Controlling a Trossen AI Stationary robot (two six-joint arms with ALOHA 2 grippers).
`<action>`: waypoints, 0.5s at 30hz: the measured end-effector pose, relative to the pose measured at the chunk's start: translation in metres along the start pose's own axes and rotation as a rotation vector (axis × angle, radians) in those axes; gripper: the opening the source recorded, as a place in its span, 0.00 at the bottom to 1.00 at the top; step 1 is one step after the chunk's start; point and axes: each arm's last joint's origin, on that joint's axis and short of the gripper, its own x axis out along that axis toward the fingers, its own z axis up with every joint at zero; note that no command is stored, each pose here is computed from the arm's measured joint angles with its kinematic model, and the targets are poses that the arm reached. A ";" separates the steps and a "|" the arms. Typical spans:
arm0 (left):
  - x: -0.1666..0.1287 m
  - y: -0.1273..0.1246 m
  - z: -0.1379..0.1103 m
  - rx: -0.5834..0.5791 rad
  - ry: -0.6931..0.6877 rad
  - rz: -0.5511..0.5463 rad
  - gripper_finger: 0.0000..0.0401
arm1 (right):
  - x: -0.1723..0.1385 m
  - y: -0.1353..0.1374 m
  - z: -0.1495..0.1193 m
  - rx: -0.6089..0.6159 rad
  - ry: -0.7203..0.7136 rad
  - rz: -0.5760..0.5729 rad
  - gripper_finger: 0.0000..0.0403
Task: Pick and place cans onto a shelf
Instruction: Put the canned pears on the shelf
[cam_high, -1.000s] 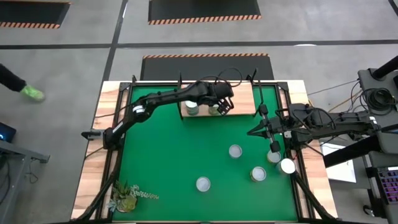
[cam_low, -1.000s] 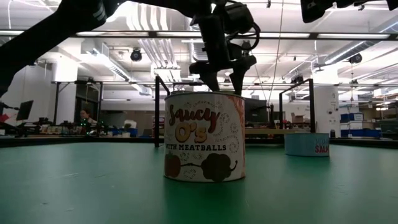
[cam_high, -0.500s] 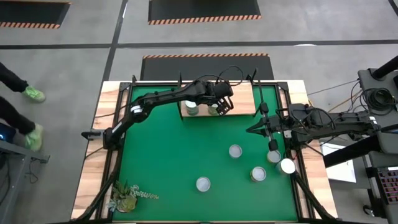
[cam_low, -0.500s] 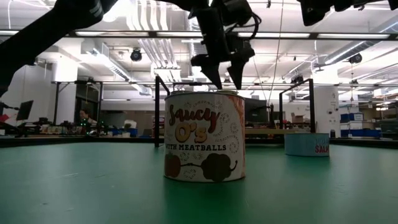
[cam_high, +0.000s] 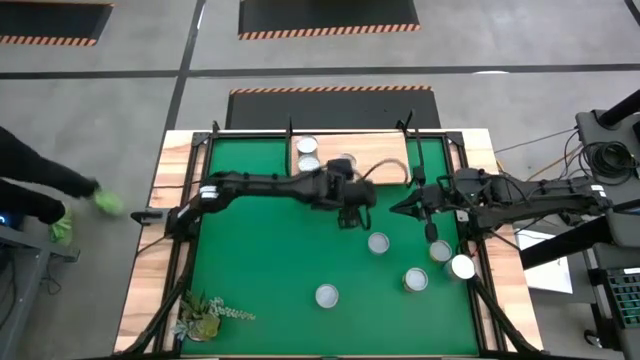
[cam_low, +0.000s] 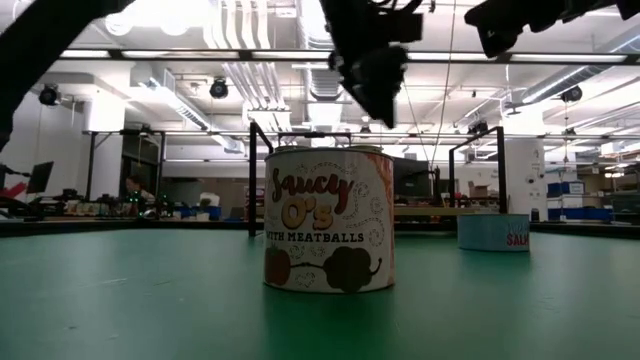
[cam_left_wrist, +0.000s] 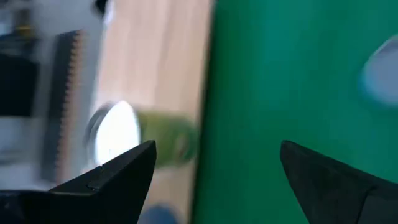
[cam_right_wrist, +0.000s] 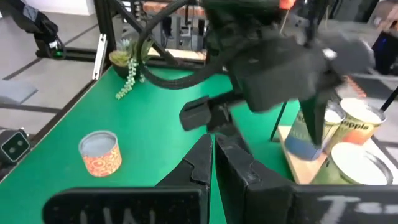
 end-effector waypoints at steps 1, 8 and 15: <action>-0.002 -0.004 -0.007 0.016 0.014 0.039 0.81 | 0.002 0.000 -0.001 0.006 0.010 0.000 0.02; -0.039 -0.021 -0.062 -0.071 -0.243 -0.093 0.81 | 0.021 -0.004 -0.009 0.050 0.092 -0.088 0.02; -0.075 -0.016 -0.111 -0.090 -0.601 -0.141 0.81 | 0.049 -0.014 -0.019 0.110 0.216 -0.306 0.02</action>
